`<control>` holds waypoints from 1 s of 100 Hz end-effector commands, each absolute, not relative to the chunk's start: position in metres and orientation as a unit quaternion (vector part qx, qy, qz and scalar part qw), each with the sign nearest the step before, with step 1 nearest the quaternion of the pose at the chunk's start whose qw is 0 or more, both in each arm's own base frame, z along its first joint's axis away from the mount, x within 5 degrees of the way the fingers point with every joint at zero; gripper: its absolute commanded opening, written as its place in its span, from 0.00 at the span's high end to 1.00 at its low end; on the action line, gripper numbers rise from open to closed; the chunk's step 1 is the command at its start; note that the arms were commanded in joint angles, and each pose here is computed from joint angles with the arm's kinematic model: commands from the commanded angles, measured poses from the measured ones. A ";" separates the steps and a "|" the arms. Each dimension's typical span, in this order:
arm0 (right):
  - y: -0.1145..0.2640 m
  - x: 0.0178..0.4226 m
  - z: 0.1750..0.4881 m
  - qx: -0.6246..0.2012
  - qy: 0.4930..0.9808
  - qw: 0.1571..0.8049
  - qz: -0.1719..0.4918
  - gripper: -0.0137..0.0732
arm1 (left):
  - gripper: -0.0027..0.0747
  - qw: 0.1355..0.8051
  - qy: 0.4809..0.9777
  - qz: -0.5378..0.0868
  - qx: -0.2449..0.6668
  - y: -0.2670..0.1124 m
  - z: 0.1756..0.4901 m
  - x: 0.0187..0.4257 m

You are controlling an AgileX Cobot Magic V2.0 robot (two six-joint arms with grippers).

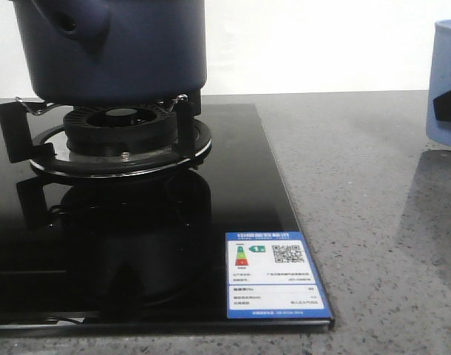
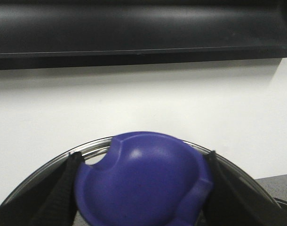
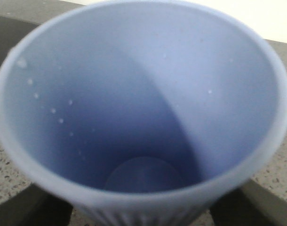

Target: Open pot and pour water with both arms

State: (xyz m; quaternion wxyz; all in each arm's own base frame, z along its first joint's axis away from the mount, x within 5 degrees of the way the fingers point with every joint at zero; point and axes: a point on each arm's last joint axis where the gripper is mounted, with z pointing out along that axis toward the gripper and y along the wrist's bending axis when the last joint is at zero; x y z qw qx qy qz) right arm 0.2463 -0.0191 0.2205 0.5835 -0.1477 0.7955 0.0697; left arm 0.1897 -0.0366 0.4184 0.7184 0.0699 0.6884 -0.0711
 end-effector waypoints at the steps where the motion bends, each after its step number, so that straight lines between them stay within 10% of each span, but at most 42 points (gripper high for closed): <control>1: -0.020 0.251 0.235 -0.149 0.765 0.622 0.078 0.41 | 0.53 0.769 0.633 -0.065 0.053 -0.032 0.443 0.181; 65: -0.021 0.254 0.233 -0.105 0.771 0.619 0.103 0.40 | 0.53 0.767 0.636 -0.063 0.051 -0.033 0.440 0.188; 100: -0.022 0.252 0.234 -0.107 0.774 0.616 0.100 0.12 | 0.53 0.767 0.636 -0.064 0.051 -0.033 0.440 0.188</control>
